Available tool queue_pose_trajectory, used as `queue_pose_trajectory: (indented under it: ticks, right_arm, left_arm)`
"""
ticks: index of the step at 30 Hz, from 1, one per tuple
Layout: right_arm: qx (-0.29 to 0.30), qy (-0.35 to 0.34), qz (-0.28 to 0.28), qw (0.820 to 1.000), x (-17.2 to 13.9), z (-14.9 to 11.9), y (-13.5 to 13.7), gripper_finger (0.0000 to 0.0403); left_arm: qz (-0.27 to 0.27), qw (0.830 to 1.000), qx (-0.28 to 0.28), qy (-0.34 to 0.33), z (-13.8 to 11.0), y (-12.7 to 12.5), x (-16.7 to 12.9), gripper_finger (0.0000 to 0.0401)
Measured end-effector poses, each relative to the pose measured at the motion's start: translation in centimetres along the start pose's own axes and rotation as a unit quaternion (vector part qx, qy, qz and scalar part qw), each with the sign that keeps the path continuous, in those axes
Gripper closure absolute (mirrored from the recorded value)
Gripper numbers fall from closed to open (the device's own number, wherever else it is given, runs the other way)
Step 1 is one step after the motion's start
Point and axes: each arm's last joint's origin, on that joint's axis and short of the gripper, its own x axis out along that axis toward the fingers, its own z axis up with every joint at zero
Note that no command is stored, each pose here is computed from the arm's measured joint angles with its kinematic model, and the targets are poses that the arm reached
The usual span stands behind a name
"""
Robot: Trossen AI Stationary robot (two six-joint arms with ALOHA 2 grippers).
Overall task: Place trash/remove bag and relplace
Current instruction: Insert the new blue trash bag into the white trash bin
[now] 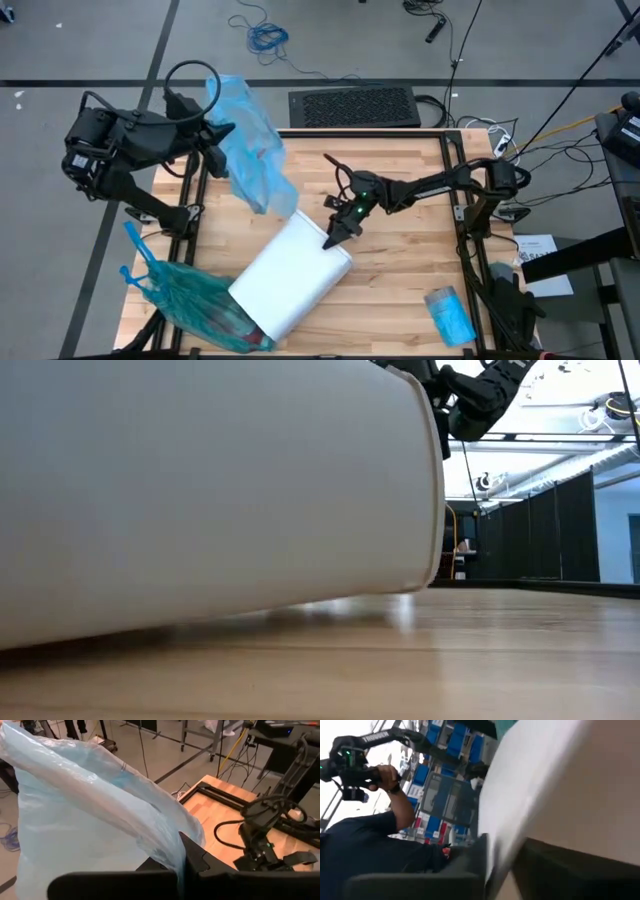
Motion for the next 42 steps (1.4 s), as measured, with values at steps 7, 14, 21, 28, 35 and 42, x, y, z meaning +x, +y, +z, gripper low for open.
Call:
queue_pose_trajectory:
  ticks: [7,14,21,28,35,42]
  right_arm:
    - [-0.017,-0.049,-0.015,0.999,-0.5,2.0,1.1,0.04]
    - [-0.035,-0.037,-0.141,0.989,-2.7,4.6,5.2,0.0402]
    - [-0.065,0.03,-0.289,0.955,-4.9,6.2,10.5,0.0402]
    - [-0.085,0.025,-0.361,0.929,-6.5,6.9,12.8,0.0402]
    - [-0.094,0.03,-0.382,0.919,-7.4,7.2,13.3,0.0402]
    - [-0.097,0.05,-0.426,0.898,-8.4,6.9,14.2,0.0402]
  left_arm:
    - [-0.001,1.0,0.025,-0.001,0.0,0.1,-0.1,0.0401]
    - [-0.018,0.999,0.048,-0.005,0.1,0.4,-0.5,0.0401]
    - [-0.033,0.997,0.065,-0.003,0.1,0.4,-0.6,0.0401]
    - [-0.046,0.996,0.07,-0.004,0.2,0.2,-0.6,0.0401]
    - [-0.051,0.996,0.071,-0.017,0.5,0.1,-0.6,0.0401]
    - [-0.056,0.995,0.076,-0.033,0.8,0.0,-0.6,0.0401]
